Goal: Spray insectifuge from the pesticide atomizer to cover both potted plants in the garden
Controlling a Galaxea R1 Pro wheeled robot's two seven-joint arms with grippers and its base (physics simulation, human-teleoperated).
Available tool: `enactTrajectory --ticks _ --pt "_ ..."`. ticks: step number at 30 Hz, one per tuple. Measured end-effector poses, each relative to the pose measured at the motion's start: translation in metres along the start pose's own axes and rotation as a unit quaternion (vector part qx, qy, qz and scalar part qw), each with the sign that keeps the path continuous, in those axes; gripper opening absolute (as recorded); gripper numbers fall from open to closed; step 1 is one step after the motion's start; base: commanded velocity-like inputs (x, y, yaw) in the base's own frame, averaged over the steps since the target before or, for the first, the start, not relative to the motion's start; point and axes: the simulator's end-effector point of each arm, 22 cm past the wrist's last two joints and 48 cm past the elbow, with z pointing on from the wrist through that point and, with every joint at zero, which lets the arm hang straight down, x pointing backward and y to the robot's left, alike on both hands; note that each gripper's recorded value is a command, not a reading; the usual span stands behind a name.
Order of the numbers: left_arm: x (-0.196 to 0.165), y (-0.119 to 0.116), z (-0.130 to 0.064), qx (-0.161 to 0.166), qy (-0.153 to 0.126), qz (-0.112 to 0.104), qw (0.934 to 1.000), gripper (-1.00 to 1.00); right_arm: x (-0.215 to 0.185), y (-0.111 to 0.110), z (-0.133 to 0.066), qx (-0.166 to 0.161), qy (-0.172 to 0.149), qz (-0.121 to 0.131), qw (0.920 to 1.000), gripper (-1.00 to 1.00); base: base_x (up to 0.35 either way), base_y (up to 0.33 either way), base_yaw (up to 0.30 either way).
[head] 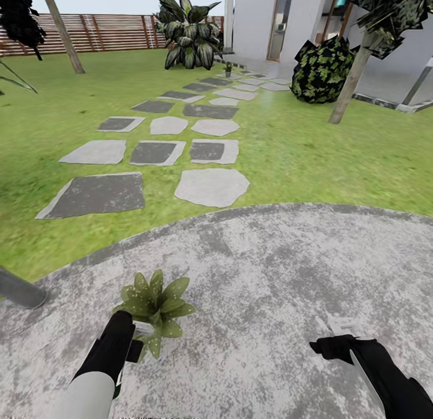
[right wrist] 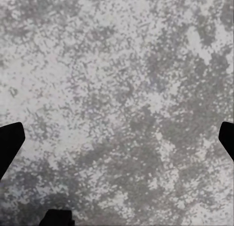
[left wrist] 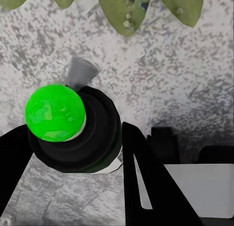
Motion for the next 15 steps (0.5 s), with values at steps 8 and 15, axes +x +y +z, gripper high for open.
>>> enactTrajectory --ticks 8,15 --pt "-0.003 -0.010 -0.001 0.004 -0.003 0.009 1.0000 -1.00 0.002 0.000 0.001 0.000 0.002 0.000 1.0000 1.00 0.038 -0.016 0.257" --pt "-0.004 -0.012 -0.001 0.004 -0.003 0.011 0.9999 -1.00 0.002 0.000 0.002 0.000 0.003 0.000 1.0000 1.00 0.271 -0.157 0.066"
